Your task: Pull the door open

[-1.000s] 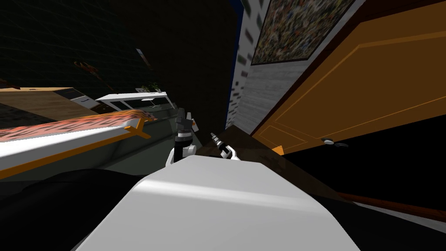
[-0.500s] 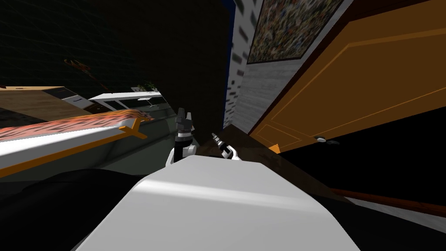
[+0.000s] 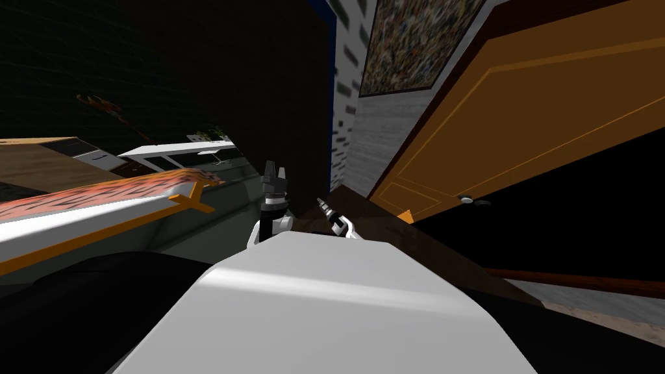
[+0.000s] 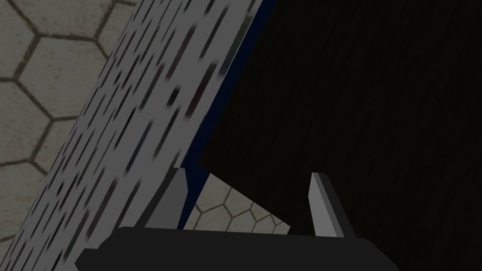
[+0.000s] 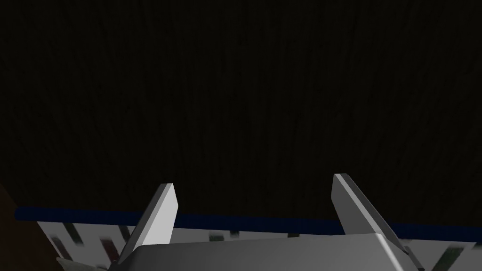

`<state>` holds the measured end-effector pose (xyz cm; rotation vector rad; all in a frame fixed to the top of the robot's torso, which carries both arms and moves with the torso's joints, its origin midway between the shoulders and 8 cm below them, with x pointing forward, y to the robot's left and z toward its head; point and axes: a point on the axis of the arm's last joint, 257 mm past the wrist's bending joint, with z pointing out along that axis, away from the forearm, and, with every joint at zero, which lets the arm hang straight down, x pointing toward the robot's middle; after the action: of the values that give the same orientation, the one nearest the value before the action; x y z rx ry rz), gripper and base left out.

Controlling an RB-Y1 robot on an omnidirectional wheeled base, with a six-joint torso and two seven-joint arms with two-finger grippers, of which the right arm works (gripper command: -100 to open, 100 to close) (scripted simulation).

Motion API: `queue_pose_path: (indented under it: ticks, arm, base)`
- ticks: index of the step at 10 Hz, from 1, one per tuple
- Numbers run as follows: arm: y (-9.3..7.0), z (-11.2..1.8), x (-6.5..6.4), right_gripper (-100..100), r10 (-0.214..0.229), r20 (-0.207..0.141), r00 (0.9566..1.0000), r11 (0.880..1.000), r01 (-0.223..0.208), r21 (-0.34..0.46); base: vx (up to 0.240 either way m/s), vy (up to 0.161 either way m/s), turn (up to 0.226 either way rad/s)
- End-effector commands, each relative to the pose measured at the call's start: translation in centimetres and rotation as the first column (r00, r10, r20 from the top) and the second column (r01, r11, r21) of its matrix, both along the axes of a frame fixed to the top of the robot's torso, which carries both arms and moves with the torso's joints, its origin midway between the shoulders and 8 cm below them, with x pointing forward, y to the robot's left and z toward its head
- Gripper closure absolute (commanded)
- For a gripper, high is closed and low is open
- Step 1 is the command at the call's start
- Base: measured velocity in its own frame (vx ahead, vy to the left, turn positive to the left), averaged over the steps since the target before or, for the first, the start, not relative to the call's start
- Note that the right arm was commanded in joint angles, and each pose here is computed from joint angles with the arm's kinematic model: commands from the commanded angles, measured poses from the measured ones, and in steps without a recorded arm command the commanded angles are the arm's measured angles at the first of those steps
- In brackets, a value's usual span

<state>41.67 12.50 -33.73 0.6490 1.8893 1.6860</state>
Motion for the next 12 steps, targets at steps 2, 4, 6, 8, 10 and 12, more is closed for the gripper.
queue_pose_path:
  ticks: [2,4,6,8,10,12]
  arm:
    - [1.0,0.6,0.0,-100,0.007,0.003,1.0000,1.000,-0.007,0.017]
    - [1.9,1.3,-0.1,-100,0.014,0.004,0.9999,0.999,-0.014,0.035]
    - [2.7,1.8,-0.2,-100,0.020,0.006,0.9998,0.999,-0.020,0.050]
    - [3.4,2.3,-0.3,-100,0.024,0.007,0.9997,0.998,-0.025,0.063]
    - [4.2,2.9,-0.5,-100,0.030,0.008,0.9995,0.996,-0.030,0.079]
    - [4.9,3.5,-0.6,-100,0.034,0.009,0.9994,0.995,-0.035,0.093]
  base:
    - [0.030,0.202,-0.009]
    - [0.046,0.202,0.055]
    - [0.027,0.138,0.029]
    - [0.032,0.207,-0.049]
    - [0.051,0.201,0.052]
    - [0.059,0.217,0.040]
